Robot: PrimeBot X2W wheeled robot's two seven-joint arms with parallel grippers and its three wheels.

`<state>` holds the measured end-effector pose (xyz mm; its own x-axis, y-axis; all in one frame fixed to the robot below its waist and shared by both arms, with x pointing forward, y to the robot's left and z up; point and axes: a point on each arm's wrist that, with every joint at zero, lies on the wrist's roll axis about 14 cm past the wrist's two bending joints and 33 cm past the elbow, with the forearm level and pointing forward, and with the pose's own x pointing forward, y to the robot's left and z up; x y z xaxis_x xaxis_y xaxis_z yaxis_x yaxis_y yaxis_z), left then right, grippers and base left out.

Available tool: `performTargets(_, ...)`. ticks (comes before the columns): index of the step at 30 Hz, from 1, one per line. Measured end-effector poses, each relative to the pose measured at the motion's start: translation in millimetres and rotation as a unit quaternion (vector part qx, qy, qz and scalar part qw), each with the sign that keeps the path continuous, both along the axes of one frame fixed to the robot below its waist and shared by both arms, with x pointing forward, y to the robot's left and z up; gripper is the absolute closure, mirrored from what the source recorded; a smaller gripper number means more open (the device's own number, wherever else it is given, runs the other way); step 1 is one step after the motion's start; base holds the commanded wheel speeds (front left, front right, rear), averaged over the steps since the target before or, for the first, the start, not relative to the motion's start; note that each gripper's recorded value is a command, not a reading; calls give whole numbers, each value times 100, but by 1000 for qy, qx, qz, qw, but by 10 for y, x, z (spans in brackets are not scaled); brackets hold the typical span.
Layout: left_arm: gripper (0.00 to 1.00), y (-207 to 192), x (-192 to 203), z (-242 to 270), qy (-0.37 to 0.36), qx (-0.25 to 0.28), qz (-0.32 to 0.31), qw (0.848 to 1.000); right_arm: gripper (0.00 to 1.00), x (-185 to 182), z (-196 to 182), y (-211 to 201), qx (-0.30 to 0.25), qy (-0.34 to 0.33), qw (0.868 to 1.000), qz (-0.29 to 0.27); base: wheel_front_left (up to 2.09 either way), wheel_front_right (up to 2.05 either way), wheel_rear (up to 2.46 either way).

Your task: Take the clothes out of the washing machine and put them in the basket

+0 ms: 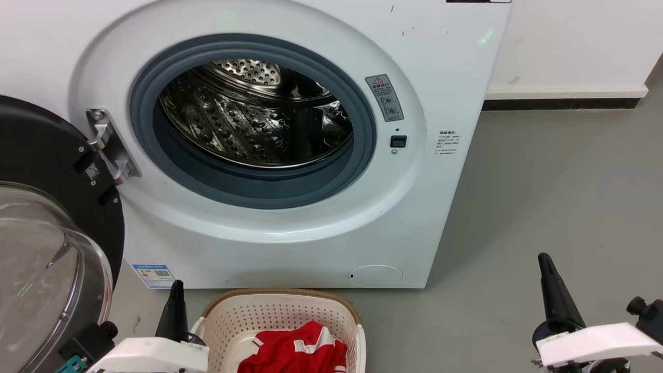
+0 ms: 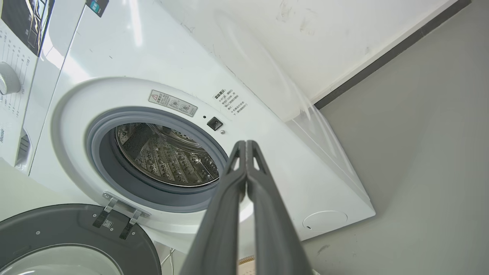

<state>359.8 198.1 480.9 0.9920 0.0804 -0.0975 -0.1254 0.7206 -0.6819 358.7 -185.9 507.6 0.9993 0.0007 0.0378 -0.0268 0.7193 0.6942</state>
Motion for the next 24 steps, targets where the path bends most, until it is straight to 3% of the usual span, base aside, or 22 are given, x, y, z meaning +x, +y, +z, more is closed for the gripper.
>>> performTargets(24, 100, -1, 95, 16, -5, -150, -1, 989, 100, 95, -60, -72, 145, 21, 989, -4, 0, 0, 0)
